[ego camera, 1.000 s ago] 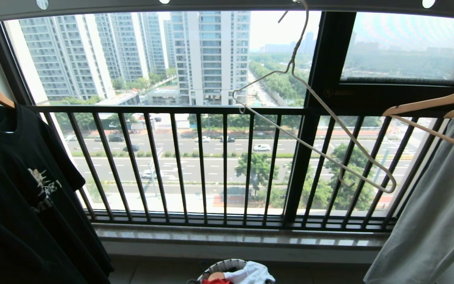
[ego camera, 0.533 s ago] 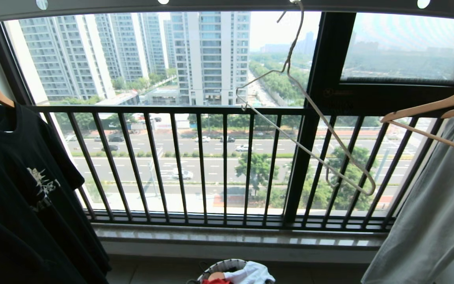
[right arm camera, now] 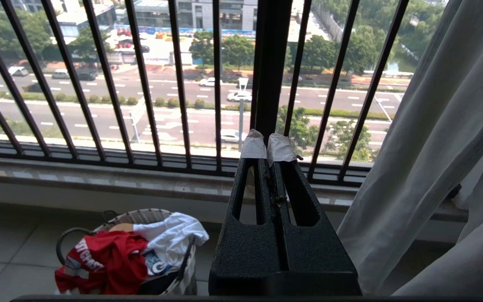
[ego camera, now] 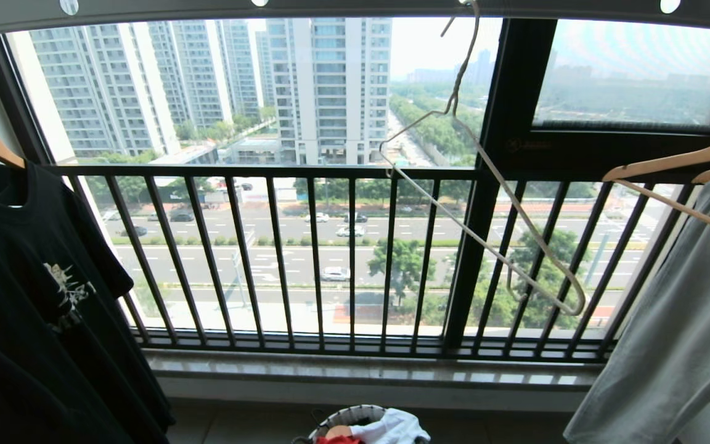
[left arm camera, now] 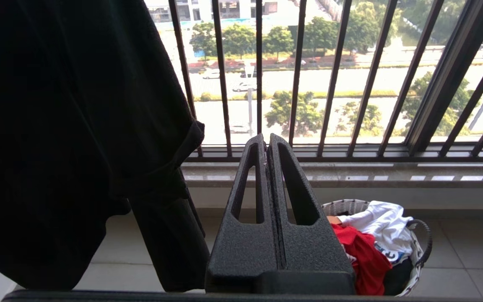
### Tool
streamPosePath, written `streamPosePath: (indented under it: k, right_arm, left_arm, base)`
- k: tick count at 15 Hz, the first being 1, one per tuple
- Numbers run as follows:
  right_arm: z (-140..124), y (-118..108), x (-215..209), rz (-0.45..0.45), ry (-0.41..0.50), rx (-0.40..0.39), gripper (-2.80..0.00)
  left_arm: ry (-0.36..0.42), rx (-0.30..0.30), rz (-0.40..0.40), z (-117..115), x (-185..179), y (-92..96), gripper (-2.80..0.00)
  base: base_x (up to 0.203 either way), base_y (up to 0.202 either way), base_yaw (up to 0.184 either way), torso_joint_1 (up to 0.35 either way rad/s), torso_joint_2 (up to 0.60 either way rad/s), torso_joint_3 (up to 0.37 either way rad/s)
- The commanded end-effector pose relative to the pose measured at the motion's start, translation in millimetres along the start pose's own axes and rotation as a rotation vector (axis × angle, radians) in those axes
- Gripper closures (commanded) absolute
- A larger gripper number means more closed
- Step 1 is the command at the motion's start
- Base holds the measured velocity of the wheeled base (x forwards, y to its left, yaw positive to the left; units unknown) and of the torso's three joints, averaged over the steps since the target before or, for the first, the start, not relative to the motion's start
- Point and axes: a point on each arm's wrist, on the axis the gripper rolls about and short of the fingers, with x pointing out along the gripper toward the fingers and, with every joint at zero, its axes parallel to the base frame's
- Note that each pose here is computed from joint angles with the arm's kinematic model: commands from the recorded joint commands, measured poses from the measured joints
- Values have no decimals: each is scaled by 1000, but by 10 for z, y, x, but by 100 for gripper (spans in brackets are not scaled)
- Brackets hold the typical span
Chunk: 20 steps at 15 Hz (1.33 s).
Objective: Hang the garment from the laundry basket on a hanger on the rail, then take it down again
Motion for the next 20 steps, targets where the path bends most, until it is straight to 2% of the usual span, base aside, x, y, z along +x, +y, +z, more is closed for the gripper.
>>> streamPosePath:
  k: [1, 20]
  right_arm:
    - [1, 0, 1, 1, 1, -2, 0]
    - [1, 0, 1, 1, 1, -2, 0]
  left_arm:
    - [1, 0, -1, 0, 1, 0, 0]
    - [1, 0, 0, 0, 1, 0, 0]
  base:
    - [0, 0, 0, 0, 0, 0]
    - [0, 0, 0, 0, 0, 0]
